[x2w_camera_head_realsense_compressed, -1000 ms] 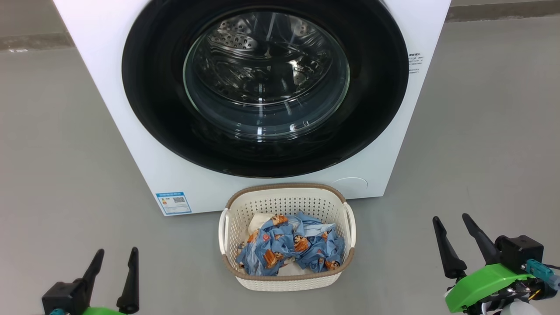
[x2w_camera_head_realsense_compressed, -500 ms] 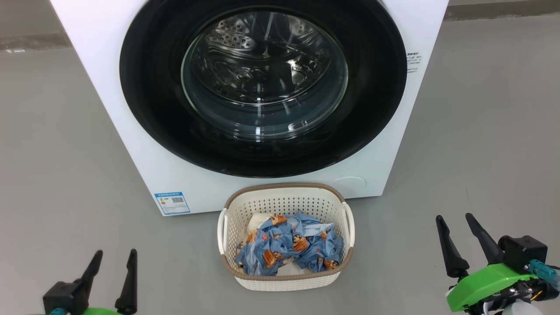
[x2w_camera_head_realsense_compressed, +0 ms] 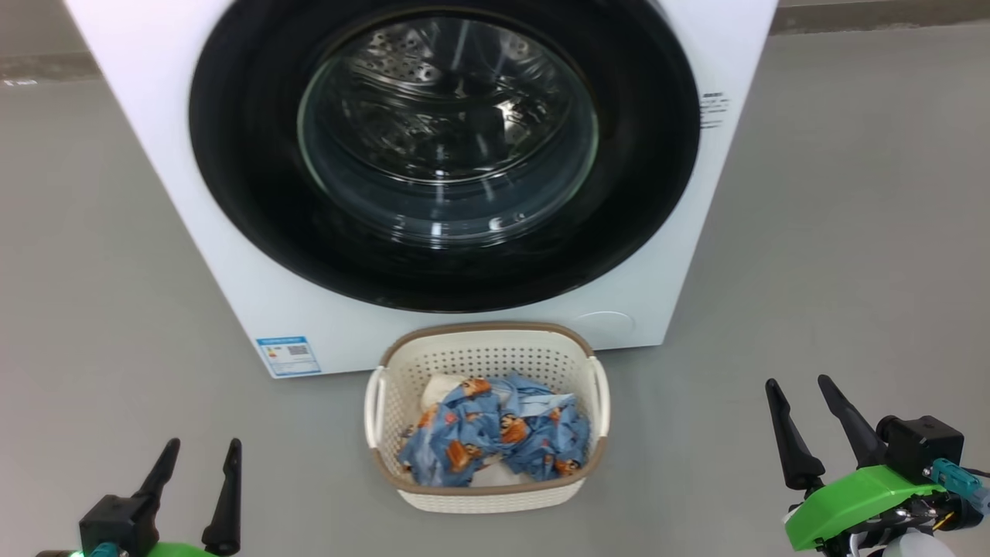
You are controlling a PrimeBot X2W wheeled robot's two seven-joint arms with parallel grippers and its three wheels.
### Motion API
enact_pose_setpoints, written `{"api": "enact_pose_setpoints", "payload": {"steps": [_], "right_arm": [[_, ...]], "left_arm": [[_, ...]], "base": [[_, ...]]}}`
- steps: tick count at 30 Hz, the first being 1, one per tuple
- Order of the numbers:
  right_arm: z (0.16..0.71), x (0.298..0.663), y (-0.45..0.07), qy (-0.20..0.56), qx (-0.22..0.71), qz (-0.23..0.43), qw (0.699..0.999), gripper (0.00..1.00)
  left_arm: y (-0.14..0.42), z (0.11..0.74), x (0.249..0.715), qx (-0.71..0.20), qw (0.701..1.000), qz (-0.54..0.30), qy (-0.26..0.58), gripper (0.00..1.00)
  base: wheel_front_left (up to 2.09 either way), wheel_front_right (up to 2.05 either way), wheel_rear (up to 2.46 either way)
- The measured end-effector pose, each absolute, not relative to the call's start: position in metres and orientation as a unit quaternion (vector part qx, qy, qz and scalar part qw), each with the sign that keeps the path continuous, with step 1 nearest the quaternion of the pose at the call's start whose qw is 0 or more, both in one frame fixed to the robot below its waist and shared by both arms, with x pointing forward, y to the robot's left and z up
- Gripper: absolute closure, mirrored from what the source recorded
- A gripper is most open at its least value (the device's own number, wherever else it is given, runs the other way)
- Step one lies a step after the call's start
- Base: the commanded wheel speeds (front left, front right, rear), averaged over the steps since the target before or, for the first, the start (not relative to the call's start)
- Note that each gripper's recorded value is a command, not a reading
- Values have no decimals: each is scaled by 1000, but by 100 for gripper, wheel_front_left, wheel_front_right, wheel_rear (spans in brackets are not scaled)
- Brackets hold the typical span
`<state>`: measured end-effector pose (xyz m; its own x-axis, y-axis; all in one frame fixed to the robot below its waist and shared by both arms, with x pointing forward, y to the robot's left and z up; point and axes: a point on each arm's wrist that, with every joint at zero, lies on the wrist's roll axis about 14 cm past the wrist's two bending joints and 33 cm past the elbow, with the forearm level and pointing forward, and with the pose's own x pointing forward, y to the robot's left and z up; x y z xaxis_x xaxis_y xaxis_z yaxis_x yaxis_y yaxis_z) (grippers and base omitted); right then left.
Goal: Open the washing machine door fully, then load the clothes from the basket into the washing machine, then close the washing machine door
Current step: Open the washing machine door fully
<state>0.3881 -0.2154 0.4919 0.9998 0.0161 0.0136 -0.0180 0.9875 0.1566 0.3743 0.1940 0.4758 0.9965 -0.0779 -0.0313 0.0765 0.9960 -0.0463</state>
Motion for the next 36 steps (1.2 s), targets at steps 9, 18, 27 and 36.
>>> {"api": "enact_pose_setpoints", "payload": {"steps": [9, 18, 27, 36], "right_arm": [[489, 389, -216, -3, 79, 7, 997, 0], [487, 389, -217, -1, 79, 5, 997, 0], [487, 389, -218, 0, 80, 3, 997, 0], [484, 390, -217, 3, 81, 4, 997, 0]], "left_arm": [[191, 478, 379, -25, 999, -40, 13, 0], [190, 477, 381, -26, 999, -41, 14, 0], [185, 480, 383, -34, 998, -45, 8, 0], [185, 479, 383, -34, 998, -46, 10, 0]], "base": [[123, 123, -245], [123, 123, -245], [81, 78, -160], [14, 14, -27]]}}
